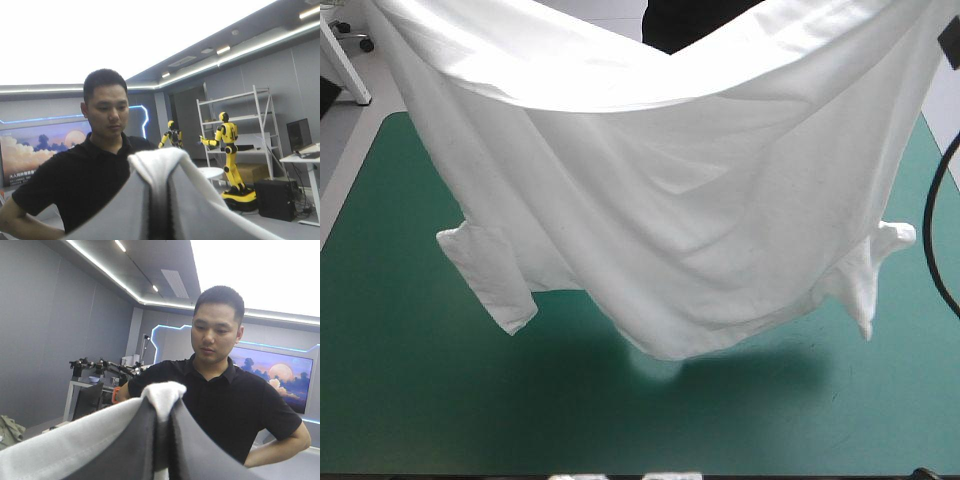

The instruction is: Fold the cloth

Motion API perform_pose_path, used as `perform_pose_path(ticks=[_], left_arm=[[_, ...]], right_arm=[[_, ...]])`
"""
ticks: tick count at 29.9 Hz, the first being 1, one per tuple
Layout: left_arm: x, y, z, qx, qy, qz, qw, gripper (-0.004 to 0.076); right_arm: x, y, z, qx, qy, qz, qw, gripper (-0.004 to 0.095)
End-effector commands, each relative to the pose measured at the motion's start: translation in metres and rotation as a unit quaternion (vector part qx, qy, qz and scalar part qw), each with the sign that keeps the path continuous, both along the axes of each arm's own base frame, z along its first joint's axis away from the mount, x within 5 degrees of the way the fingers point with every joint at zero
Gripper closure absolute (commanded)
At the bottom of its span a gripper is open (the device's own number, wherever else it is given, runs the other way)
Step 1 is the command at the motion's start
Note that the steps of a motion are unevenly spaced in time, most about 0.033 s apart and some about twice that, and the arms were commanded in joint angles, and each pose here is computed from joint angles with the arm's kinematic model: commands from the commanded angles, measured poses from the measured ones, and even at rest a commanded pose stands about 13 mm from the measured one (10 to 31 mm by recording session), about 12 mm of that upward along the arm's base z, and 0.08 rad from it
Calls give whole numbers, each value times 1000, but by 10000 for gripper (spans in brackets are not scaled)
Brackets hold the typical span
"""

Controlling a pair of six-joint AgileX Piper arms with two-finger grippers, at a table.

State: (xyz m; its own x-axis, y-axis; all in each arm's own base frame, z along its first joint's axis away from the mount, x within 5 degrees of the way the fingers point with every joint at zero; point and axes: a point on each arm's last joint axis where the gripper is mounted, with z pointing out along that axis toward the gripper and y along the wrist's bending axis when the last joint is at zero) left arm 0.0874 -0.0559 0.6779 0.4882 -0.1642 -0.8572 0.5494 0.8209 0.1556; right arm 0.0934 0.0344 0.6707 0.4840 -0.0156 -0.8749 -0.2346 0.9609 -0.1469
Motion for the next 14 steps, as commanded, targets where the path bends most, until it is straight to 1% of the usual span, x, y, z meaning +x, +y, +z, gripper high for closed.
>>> perform_pose_path(ticks=[1, 3, 7, 9, 11, 14], left_arm=[[-19, 8, 14, -47, -57, 3, 997, 733], [-19, 9, 14, -45, -59, 8, 997, 733], [5, 4, 12, -42, -46, 18, 998, 733], [27, 1, 9, -41, -38, 34, 998, 733], [52, -1, 5, -39, -33, 57, 997, 733], [91, -5, -1, -52, -33, 85, 994, 733]], right_arm=[[-17, -7, 14, 9, -75, -3, 997, 925], [-16, -6, 14, 5, -77, -8, 997, 925], [5, 3, 9, -8, -47, -17, 999, 925], [29, 10, 1, 2, -6, -35, 999, 925], [53, 16, -6, 13, 22, -67, 997, 925], [87, 29, -14, -17, 23, -111, 993, 925]])
